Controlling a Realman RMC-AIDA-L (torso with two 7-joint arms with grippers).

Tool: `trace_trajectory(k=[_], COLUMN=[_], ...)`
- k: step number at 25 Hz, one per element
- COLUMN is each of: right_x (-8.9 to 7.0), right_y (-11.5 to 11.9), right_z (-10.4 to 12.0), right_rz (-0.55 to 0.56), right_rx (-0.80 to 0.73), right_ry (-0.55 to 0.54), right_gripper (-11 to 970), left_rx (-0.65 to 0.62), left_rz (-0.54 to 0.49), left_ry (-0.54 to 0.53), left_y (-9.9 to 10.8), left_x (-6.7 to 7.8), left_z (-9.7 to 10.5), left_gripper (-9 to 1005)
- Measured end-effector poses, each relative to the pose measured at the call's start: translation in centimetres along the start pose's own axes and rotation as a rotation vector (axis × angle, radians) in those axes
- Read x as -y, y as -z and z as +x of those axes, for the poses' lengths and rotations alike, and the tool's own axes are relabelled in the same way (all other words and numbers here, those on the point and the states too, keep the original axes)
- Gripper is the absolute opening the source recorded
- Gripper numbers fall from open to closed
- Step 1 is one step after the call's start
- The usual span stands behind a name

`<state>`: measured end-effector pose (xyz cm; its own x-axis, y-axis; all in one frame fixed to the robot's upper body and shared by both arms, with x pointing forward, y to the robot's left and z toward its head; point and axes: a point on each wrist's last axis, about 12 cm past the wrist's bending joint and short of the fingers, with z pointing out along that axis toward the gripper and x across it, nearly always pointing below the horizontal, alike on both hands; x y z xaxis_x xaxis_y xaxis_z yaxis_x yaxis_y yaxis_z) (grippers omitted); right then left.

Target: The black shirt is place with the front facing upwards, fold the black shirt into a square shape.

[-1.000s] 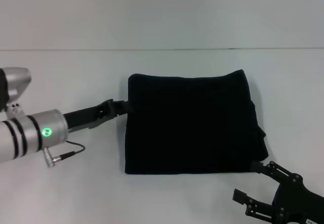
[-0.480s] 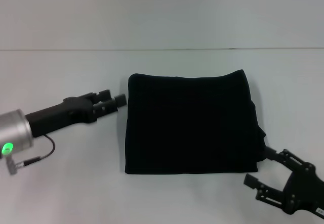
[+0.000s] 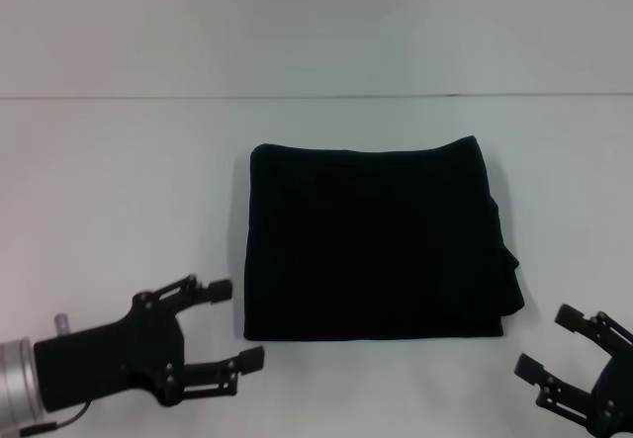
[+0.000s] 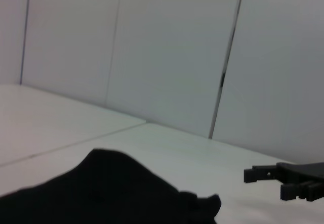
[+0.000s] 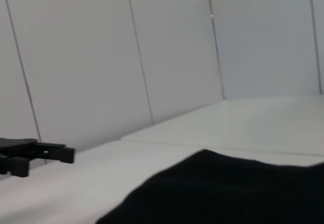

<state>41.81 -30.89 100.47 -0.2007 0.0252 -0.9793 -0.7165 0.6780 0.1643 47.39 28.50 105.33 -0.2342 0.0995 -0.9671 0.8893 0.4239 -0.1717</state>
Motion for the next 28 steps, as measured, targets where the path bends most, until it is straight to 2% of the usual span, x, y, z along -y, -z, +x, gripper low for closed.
trace_trajectory(k=[4,8,28], right_x=[0.0,-0.1,0.0], right_y=[0.7,0.6,0.2], right_z=[0.7,1.1,0.9], right_rz=[0.035,0.044,0.037], right_rx=[-0.038,-0.055,-0.05], right_ry=[0.014,0.028,0.028], right_gripper=[918,918,918], left_rx=[-0.017,-0.046,-0.053], left_rz=[-0.052,-0.072,-0.055], left_ry=[0.03,0.041,0.037], left_y=[0.8,0.7,0.2], left_x=[0.4,0.6,0.3], left_z=[1.4,2.4,2.2], left_gripper=[936,936,936])
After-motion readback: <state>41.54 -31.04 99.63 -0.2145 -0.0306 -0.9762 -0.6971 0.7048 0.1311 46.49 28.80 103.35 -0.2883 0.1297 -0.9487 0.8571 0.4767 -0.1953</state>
